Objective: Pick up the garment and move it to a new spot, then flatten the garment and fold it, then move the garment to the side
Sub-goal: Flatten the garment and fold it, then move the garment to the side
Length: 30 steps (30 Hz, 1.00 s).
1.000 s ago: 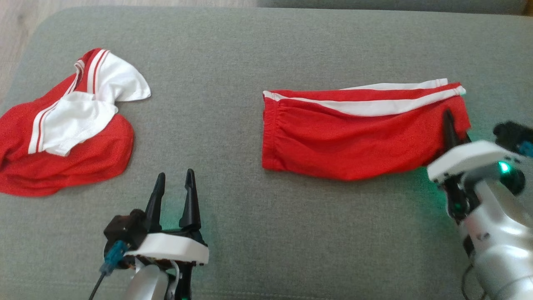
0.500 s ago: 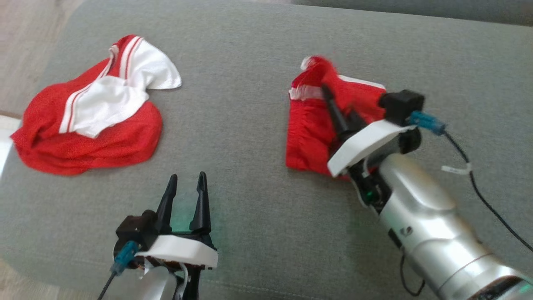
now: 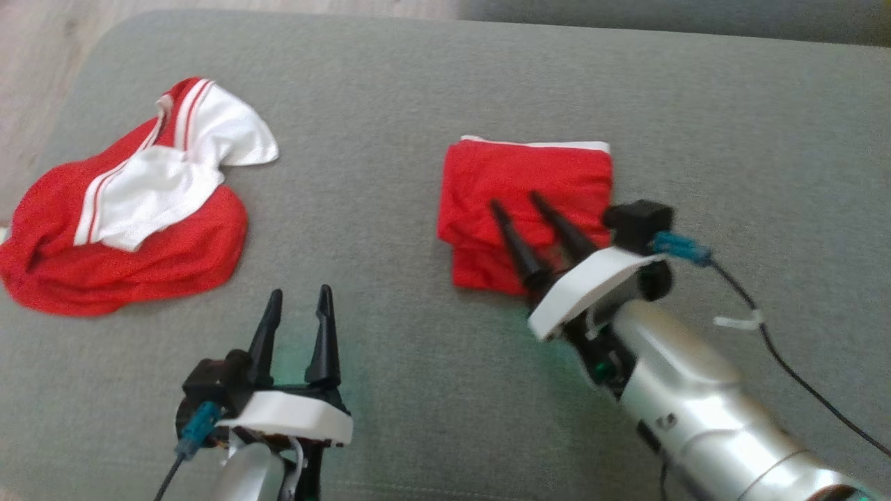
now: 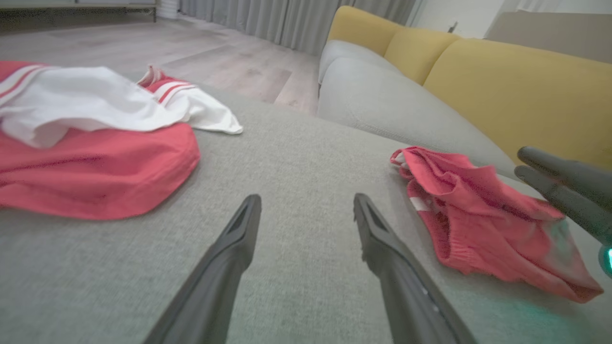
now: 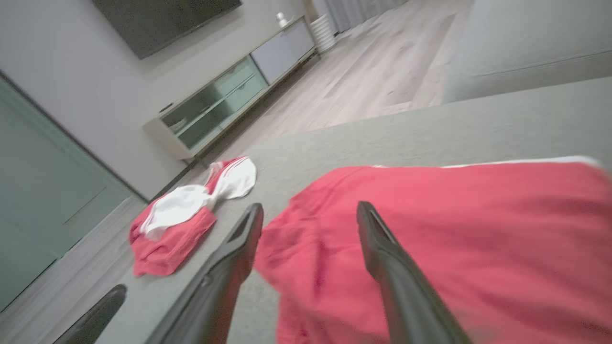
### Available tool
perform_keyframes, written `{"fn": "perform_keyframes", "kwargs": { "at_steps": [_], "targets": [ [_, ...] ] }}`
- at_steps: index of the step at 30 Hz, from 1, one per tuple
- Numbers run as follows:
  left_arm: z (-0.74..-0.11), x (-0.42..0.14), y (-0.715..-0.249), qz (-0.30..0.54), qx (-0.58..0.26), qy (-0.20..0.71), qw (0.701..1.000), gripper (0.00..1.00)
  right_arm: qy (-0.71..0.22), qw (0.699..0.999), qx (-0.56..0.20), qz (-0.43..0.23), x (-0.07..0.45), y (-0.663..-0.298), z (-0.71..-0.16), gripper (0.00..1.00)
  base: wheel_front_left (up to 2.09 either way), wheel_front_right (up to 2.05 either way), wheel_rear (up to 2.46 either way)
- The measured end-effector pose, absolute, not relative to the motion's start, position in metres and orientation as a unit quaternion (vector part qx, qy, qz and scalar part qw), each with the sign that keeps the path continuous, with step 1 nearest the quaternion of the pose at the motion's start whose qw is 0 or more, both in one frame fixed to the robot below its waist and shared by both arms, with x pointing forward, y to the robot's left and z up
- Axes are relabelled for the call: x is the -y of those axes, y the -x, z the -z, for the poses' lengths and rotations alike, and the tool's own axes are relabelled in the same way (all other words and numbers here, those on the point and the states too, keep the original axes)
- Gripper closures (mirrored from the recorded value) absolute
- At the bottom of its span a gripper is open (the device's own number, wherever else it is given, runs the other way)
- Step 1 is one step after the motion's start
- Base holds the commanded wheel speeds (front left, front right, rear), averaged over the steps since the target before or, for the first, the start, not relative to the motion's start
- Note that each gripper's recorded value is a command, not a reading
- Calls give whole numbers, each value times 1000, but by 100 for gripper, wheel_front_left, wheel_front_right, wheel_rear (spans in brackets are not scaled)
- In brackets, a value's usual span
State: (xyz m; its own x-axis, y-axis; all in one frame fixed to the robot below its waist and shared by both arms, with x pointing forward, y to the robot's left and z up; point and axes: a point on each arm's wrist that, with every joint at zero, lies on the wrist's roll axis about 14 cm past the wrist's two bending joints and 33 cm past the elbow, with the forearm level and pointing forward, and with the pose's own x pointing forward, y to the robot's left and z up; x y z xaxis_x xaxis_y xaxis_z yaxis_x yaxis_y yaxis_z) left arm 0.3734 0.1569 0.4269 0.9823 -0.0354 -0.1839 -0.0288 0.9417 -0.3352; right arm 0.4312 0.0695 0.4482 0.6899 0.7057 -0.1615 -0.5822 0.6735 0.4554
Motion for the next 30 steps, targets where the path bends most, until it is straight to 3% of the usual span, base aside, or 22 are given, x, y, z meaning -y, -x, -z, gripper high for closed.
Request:
{"fn": "perform_keyframes", "kwargs": {
  "at_steps": [6,13,24,30],
  "targets": [
    [-435,-145,-383,25,-82,147,985,0,-193,948,-99,-233,17,-472,-469,0,0,0,0],
    [-445,-138,-383,44,-67,105,991,0,-146,977,-101,-117,104,-439,-440,0,0,0,0],
    [-427,-137,-350,42,-95,92,990,0,-141,979,-123,-79,127,-392,-418,0,0,0,0],
    [-424,-137,-352,41,-99,94,990,0,-145,976,-133,-97,112,-397,-413,0,0,0,0]
  ]
}}
